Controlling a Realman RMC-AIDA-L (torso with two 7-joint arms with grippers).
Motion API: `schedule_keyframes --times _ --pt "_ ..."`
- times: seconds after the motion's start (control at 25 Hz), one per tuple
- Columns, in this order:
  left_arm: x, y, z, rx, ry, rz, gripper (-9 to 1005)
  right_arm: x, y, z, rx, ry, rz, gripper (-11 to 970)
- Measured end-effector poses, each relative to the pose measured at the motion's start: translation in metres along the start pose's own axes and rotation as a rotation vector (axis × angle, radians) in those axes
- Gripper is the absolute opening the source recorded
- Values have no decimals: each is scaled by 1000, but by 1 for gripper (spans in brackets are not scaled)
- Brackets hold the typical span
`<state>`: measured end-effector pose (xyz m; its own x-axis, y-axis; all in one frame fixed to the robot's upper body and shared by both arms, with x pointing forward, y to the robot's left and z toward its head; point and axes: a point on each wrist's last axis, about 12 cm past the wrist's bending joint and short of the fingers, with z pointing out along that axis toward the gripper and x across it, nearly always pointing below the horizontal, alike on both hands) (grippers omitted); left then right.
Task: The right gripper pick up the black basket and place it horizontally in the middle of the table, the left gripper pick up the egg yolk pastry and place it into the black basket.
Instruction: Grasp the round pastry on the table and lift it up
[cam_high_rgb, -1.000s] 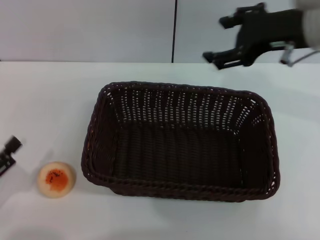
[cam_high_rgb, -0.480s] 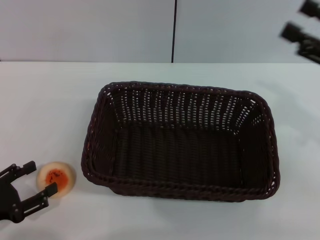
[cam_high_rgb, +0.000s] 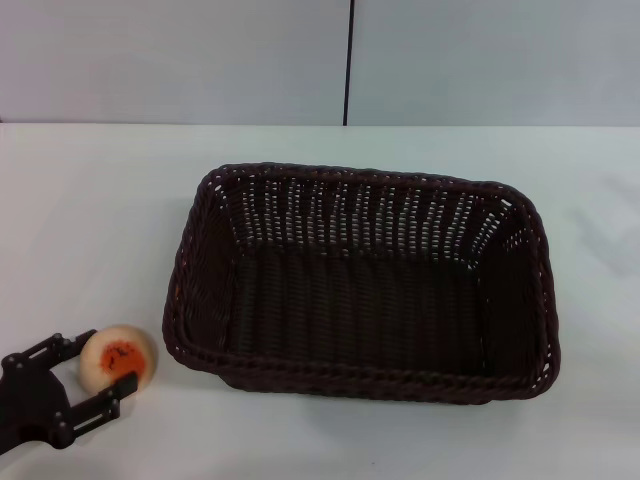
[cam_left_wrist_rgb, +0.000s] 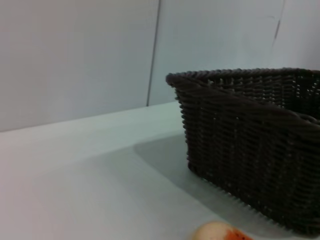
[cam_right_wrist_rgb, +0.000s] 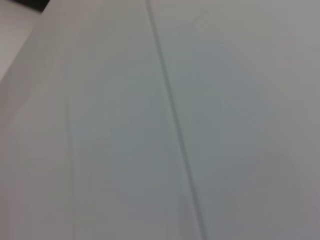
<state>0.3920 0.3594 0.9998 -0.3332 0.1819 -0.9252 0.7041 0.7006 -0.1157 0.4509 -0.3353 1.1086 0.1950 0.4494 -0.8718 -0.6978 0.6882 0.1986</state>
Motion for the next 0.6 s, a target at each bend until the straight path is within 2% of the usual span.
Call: schedule_keyframes --times 0.16,0.52,0.6 --pt "0 -2 2 9 -3 1 791 6 -2 -13 64 -35 6 809" --pt "-4 0 -6 -56 -89 -13 437 12 -3 -38 188 -81 1 809" --pt "-11 4 -14 -120 -180 -18 362 15 -2 -48 246 -99 1 809"
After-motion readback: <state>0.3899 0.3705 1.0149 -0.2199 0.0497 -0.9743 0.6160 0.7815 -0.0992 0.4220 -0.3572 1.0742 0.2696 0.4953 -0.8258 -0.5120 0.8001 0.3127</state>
